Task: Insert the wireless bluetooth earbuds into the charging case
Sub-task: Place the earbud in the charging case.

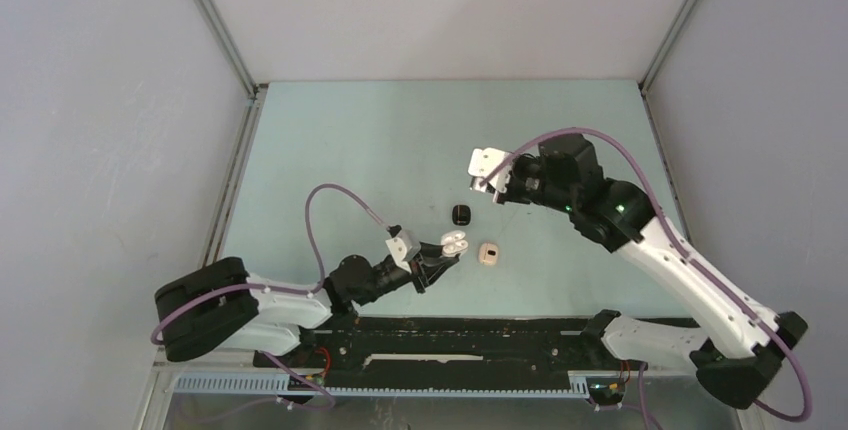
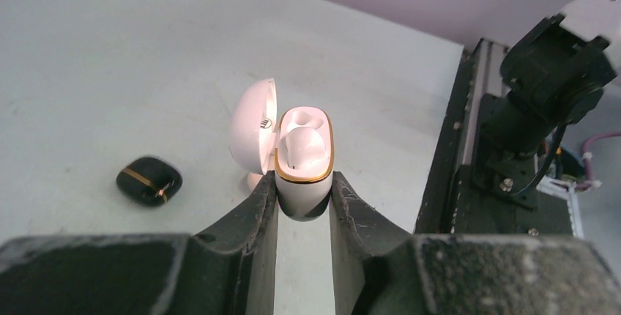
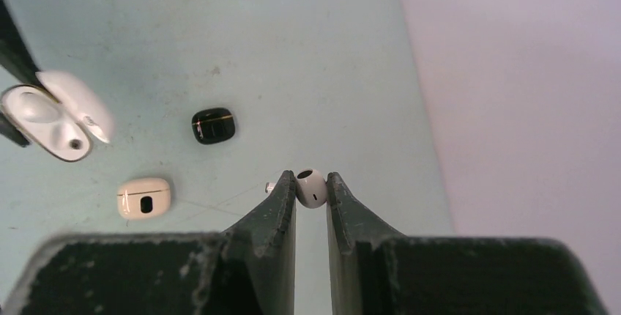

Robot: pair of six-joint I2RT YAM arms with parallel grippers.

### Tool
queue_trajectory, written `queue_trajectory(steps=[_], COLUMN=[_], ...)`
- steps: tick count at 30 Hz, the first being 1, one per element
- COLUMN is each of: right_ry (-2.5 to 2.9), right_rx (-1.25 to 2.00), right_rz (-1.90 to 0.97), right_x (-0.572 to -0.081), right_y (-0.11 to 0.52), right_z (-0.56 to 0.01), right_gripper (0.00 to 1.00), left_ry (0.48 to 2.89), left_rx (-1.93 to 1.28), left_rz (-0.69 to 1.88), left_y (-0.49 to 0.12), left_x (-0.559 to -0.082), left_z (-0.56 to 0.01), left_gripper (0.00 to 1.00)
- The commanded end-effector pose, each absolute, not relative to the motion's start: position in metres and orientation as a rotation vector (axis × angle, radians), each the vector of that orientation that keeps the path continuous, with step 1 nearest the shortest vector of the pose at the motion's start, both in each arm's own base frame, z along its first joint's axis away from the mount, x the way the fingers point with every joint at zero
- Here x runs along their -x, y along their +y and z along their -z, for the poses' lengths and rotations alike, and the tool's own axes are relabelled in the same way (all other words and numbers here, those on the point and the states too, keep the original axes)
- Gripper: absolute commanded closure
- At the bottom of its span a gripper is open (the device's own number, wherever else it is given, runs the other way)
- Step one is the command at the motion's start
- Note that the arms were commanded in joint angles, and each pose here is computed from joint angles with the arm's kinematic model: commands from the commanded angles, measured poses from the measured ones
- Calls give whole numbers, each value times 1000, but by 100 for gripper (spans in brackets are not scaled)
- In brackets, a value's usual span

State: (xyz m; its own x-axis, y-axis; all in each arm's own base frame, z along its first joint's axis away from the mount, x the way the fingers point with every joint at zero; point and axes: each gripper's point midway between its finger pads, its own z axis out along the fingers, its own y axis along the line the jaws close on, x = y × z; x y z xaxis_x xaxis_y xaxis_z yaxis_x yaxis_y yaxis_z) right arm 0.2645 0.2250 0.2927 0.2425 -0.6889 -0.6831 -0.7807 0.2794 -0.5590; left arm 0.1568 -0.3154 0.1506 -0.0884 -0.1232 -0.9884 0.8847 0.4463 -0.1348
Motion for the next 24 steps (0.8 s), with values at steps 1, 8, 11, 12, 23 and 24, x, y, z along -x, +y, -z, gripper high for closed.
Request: queue_trajectory(steps=[1,8,11,12,23,24], right_ry=[1194,812,710,689,674,673], right_rx=[1444,1509,1512,1517,1561,1567], right_rz=[-104,-51,-12,-15,1,2], right_x=[-232,-178,-169,-166,-164,-164], right_y=[228,241,245,247,252,252], right_z=[-347,-350,-344,-342,-324,-323], right_gripper=[100,100,100,100,100,100], left_ry=[1159,1074,1068,1069,1079,1080], left_rx=[-728,-781,-773,-770,-739,-736], left_rz=[1170,1252,1264,1268,1246,1246], left_y=[-335,-355,-357,-357,-349,-349], left_x=[-148,-144,-144,-144,-146,-147], left_z=[-212,-238,-243,-244,-243,-244], left_gripper=[100,100,100,100,100,100])
